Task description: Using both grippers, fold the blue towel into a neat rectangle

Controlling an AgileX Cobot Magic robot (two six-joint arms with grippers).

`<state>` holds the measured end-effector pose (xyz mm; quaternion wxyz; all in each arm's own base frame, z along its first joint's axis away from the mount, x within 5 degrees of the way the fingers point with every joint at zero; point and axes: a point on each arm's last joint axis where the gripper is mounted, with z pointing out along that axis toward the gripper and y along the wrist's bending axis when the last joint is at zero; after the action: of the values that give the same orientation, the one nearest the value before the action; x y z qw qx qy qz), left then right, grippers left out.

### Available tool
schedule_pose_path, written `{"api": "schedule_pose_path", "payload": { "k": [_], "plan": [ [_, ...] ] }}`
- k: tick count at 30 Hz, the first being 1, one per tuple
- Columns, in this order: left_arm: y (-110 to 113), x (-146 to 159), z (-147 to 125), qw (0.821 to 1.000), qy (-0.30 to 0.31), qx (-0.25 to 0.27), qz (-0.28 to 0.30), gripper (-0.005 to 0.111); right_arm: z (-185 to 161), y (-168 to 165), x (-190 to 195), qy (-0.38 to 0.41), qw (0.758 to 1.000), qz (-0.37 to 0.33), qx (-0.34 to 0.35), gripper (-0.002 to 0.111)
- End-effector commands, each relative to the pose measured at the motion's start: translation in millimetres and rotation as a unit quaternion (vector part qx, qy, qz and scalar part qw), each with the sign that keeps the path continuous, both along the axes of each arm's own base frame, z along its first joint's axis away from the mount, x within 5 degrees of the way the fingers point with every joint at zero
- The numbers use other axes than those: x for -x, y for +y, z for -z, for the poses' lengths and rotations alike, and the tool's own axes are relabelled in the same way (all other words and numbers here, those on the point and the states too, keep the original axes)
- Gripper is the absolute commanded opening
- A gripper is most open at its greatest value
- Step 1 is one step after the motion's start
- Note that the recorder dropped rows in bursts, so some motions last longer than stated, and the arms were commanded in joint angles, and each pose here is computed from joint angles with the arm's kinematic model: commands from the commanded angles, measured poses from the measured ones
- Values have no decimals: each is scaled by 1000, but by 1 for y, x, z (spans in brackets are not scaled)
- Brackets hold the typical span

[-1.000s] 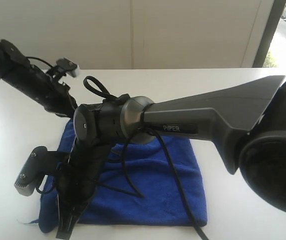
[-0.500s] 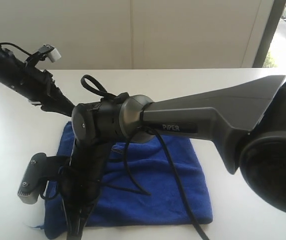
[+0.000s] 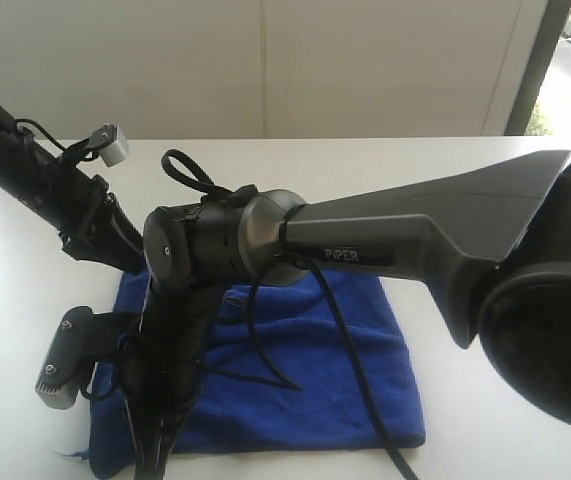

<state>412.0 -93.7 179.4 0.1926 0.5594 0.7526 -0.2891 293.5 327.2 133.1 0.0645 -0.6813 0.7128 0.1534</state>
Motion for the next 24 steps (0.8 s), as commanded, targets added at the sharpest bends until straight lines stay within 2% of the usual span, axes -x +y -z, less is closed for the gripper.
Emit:
{"api": "schedule_pose_path", "payload": {
  "k": [1,7,9,12,14,18,21,24],
  "plan": [
    [-2,1,17,1000,18,13,20,55,11,-5,2,5,1000,-16,27,0],
    [-3,-2,28,1000,17,15,16,39,11,-5,2,6,999,-16,27,0],
    [-4,-4,29,1000,16,20,10,38,11,-5,2,6,999,-16,27,0],
    [-6,-7,33,1000,6,18,-3,44,11,-5,2,6,999,-16,27,0],
    [-9,-7,37,1000,8,16,-1,49,11,-5,2,5,1000,-16,27,0],
    [-18,-6,43,1000,6,7,8,50,11,-5,1,3,1000,-15,25,0],
    [-21,-8,45,1000,-3,1,0,47,11,-5,1,2,1000,-15,25,0],
    [-21,-10,45,1000,-8,1,-10,35,11,-5,1,2,1000,-15,25,0]
  ]
}}
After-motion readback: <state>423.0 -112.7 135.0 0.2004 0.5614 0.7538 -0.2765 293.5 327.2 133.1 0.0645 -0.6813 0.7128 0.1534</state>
